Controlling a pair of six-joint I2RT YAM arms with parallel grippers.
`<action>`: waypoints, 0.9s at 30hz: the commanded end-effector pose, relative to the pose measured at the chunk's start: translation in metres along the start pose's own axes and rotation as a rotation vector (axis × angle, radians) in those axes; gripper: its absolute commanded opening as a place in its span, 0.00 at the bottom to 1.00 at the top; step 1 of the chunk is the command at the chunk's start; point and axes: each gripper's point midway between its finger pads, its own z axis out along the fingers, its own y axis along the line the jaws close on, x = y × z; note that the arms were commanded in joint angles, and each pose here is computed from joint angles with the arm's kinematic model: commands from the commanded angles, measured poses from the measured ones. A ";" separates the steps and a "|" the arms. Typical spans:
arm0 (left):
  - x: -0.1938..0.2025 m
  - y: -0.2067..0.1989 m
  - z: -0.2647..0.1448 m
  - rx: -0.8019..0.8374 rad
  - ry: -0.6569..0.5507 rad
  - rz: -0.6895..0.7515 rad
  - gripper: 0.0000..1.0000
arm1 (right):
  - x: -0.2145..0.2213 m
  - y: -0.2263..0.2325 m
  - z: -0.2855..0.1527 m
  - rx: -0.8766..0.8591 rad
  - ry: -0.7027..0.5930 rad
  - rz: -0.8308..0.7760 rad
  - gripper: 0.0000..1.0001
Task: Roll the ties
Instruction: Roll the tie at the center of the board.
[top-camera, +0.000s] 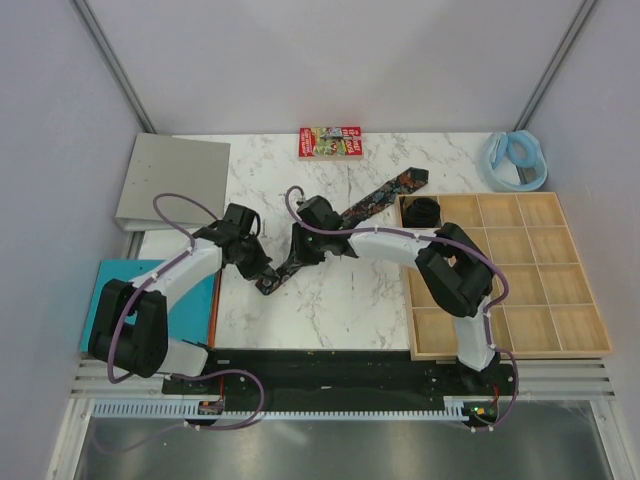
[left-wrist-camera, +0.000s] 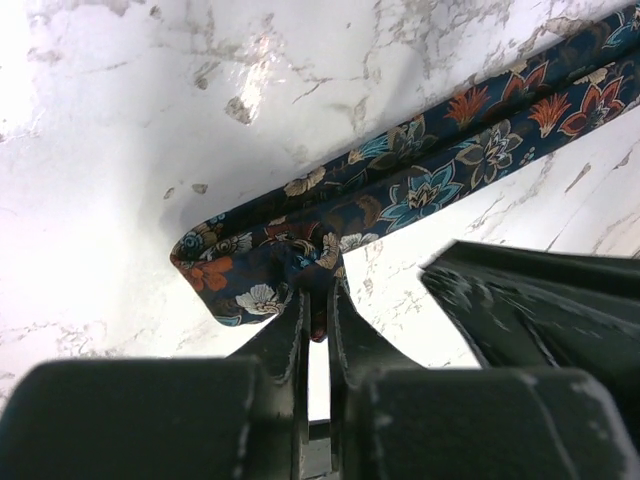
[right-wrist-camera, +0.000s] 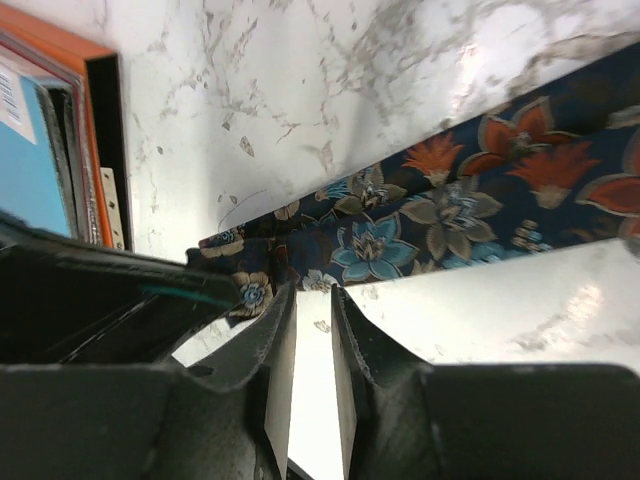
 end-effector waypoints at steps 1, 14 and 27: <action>-0.017 -0.019 0.001 0.017 -0.055 0.043 0.12 | -0.013 0.004 -0.029 -0.017 -0.059 -0.029 0.28; -0.013 -0.043 -0.019 0.053 -0.102 0.106 0.71 | -0.016 0.017 -0.056 -0.069 -0.091 -0.048 0.29; -0.029 -0.006 -0.072 -0.018 -0.248 0.095 0.70 | -0.018 0.066 -0.049 -0.269 -0.036 0.001 0.27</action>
